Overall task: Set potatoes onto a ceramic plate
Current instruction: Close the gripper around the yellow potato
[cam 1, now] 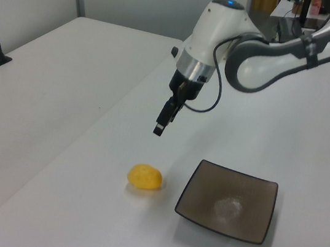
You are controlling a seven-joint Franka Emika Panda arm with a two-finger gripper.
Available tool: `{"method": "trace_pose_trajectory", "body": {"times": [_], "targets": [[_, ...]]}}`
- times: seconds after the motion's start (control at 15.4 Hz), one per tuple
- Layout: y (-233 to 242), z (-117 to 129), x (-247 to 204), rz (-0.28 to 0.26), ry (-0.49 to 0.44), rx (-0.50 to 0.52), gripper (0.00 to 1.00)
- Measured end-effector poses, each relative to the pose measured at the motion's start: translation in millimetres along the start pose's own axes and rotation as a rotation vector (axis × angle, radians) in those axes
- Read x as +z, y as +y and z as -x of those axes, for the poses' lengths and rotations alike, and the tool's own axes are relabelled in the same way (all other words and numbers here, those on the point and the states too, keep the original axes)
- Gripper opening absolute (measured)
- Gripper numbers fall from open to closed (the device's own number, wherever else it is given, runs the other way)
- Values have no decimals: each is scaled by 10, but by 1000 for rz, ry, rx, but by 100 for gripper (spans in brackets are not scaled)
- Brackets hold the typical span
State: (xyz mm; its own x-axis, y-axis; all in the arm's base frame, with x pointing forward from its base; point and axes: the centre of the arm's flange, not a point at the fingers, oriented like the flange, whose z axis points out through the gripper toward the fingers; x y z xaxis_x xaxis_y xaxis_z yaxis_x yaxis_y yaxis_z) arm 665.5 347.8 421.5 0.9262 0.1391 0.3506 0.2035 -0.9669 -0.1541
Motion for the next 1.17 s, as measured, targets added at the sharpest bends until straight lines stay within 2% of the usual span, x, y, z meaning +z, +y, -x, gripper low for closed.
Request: {"method": "trace_pose_trajectory", "body": {"times": [0.13,0.39,0.71,1.17], "targets": [[-140,41,177,30,32,6,100],[-355,124,508,54,46,6,100],[-410,129,797,57,64,-19,100],[-570,296,1068,70,43,-67,100]]}}
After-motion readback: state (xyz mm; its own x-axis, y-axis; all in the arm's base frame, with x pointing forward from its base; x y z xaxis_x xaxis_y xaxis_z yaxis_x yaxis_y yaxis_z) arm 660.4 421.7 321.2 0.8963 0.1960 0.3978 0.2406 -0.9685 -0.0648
